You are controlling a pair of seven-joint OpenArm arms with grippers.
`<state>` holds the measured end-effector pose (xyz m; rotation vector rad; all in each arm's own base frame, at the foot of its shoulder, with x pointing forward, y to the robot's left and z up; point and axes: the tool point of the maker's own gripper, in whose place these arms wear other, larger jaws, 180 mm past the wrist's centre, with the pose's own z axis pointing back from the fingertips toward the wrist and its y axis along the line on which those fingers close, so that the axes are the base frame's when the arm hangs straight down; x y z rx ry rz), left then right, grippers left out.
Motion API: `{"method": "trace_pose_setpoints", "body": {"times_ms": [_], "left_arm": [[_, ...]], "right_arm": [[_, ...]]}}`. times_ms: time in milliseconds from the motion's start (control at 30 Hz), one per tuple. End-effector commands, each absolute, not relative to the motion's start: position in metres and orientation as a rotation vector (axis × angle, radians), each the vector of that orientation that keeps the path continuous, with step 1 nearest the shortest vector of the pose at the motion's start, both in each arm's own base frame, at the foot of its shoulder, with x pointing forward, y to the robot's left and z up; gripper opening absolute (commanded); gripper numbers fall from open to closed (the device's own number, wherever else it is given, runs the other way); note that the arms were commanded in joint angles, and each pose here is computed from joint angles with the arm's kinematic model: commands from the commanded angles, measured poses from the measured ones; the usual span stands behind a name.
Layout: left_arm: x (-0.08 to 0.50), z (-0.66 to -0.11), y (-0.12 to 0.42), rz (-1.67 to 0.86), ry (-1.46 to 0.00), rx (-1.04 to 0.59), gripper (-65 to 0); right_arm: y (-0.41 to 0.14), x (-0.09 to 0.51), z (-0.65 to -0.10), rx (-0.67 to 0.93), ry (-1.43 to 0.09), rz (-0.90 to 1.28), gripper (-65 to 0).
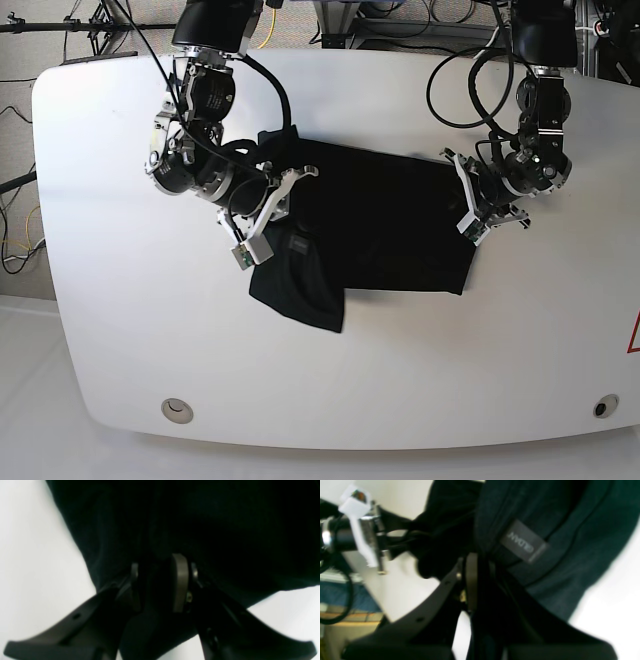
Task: Fold the T-shirt properly
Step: 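Lift the corner with the right gripper and fold it toward the left gripper, then carry the folded end with the right gripper onto the shirt beside the left gripper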
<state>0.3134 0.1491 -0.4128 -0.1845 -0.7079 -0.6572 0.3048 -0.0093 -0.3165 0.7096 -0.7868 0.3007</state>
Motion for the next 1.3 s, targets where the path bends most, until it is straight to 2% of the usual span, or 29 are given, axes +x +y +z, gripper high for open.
{"method": "trace_pose_setpoints", "body": {"times_ms": [0,733,1000,1267], "left_arm": [[0.315,-0.411,0.151,-0.669,-0.705,-0.172,-49.5],[0.317,-0.409,0.15,-0.678,-0.705,-0.156,-49.8],[0.321,-0.405,0.149,-0.702,-0.706,-0.124,-49.2],[0.322,-0.397,0.151,-0.716,-0.718,-0.103,-49.3]], "right_arm": [[-0.002,0.315,-0.296,0.744,-0.86,0.298,-65.0],[0.045,0.295,-0.292,0.866,-0.811,0.419,-64.9],[0.057,0.292,-0.278,0.881,-0.849,0.503,-64.5],[0.061,0.294,-0.275,0.897,-0.86,0.481,-64.6]]}}
